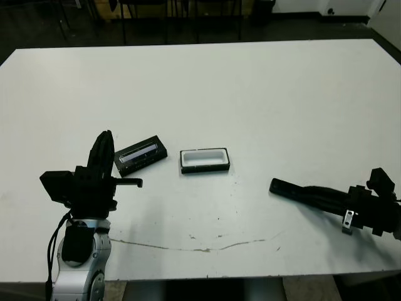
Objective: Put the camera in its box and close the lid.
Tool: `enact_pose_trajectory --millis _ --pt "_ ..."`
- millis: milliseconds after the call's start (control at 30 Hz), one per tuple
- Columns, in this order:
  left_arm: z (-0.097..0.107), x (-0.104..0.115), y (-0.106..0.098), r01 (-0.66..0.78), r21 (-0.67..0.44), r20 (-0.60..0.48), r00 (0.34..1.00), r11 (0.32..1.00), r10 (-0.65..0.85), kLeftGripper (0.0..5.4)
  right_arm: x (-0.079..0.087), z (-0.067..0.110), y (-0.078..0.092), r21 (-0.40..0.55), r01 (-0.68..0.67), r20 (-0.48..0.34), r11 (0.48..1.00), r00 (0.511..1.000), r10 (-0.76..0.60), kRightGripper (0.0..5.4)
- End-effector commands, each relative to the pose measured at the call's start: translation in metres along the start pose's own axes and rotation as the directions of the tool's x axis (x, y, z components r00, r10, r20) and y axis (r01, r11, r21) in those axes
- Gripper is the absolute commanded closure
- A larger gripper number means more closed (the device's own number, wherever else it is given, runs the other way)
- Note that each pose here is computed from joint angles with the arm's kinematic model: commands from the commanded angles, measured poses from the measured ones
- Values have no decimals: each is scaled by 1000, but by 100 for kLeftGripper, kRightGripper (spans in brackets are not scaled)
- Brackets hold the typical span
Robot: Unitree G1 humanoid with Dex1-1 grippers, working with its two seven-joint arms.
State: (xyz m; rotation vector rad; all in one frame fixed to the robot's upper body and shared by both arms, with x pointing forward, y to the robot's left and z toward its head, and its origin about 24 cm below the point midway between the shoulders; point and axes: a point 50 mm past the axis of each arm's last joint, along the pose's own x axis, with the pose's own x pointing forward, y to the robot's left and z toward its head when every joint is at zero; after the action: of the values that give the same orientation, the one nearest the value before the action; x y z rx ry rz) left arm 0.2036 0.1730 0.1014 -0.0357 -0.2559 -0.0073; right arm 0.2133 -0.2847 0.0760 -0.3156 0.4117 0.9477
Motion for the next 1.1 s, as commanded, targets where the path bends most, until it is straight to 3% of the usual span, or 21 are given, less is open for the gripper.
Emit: enact_pose_trajectory --millis 33,200,400,600,767,900,1000,1100 --pt "-2 0 2 -15 12 -17 1000 1000 15 540 -3 -4 2 -6 -6 -131 1000 991 5 539" --pt "-2 0 2 -11 20 -15 1000 1000 11 540 -2 -1 4 31 -21 -119 999 993 25 539" --pt "-3 1 2 -15 -3 -18 1000 1000 15 540 -1 -1 3 10 -33 -97 999 995 34 539" --pt "-3 0 2 -8 18 -14 1000 1000 8 540 -8 9 -1 147 -94 44 985 995 88 538" --pt "-4 0 2 -11 10 -23 1000 1000 12 540 -24 17 -23 175 -97 116 980 990 78 480" --pt "-5 0 1 -10 5 -24 1000 1000 10 540 -32 40 -28 185 -127 205 975 975 88 409" --pt "-5 0 0 -9 7 -24 1000 1000 10 540 -32 49 -29 187 -136 199 973 975 98 355" --pt "-5 0 0 -3 1 -23 1000 1000 3 540 -22 47 -30 155 -157 167 975 977 130 301"
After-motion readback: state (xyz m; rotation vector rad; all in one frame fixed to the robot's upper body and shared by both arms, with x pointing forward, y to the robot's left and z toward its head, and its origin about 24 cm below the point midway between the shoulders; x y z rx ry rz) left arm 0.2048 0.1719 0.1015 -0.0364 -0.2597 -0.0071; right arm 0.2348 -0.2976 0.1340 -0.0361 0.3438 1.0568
